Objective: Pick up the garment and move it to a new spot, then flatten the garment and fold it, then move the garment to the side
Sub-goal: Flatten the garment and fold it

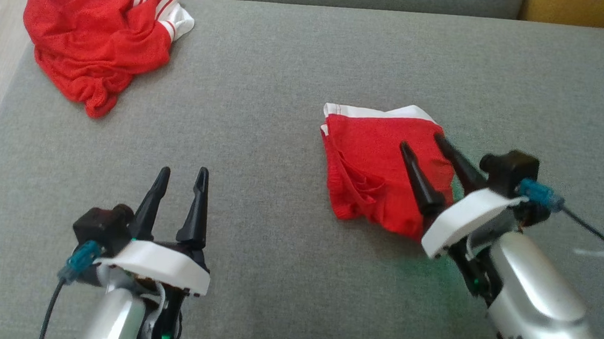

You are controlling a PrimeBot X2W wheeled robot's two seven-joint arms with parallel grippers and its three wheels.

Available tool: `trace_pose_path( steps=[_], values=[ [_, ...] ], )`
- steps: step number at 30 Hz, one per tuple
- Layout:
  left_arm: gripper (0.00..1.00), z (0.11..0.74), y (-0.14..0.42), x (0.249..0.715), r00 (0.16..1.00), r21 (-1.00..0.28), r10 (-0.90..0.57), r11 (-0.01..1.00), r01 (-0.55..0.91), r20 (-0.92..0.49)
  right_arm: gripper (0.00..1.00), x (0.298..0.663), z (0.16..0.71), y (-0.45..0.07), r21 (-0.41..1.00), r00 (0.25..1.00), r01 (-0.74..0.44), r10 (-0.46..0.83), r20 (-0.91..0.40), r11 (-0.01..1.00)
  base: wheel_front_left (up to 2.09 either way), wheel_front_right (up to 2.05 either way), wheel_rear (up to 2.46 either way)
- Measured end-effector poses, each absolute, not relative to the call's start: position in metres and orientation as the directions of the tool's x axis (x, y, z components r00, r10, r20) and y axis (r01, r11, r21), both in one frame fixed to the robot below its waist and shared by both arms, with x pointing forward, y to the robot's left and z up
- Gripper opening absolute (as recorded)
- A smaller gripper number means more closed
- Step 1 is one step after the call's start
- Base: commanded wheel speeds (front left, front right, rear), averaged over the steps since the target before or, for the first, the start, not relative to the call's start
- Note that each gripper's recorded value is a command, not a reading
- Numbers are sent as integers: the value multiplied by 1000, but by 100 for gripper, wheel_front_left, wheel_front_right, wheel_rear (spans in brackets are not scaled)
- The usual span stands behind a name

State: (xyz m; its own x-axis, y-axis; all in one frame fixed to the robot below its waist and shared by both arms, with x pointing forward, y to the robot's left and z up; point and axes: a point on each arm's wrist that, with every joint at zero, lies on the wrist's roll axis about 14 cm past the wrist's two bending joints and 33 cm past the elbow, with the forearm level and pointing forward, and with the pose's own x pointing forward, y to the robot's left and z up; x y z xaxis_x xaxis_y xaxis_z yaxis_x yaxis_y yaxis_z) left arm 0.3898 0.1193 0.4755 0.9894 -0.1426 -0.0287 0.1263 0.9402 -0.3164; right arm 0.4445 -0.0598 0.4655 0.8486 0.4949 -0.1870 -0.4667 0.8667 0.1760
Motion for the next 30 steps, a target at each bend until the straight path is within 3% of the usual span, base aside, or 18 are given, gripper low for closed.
trace_pose_path(
  steps=[1,3,4,11,22,30],
  values=[
    [100,475,119,390,989,-318,-144,940,128,-30,31,442,460,-61,169,846,-466,493,-203,868,0,0,0],
    [100,474,119,390,988,-320,-148,939,130,-33,7,437,447,-61,149,833,-473,496,-245,868,0,0,0],
    [100,473,119,390,989,-320,-147,939,128,-36,0,434,439,-61,139,824,-477,497,-272,868,0,0,0],
    [100,467,123,391,990,-322,-134,940,110,-52,0,419,403,-51,107,756,-528,524,-392,842,0,0,0],
    [100,463,128,391,991,-314,-120,945,94,-65,0,387,387,4,146,622,-665,651,-435,732,0,0,0],
    [100,466,132,393,993,-313,-108,946,86,-54,0,401,404,5,141,663,-659,659,-356,739,0,0,0]
  ],
)
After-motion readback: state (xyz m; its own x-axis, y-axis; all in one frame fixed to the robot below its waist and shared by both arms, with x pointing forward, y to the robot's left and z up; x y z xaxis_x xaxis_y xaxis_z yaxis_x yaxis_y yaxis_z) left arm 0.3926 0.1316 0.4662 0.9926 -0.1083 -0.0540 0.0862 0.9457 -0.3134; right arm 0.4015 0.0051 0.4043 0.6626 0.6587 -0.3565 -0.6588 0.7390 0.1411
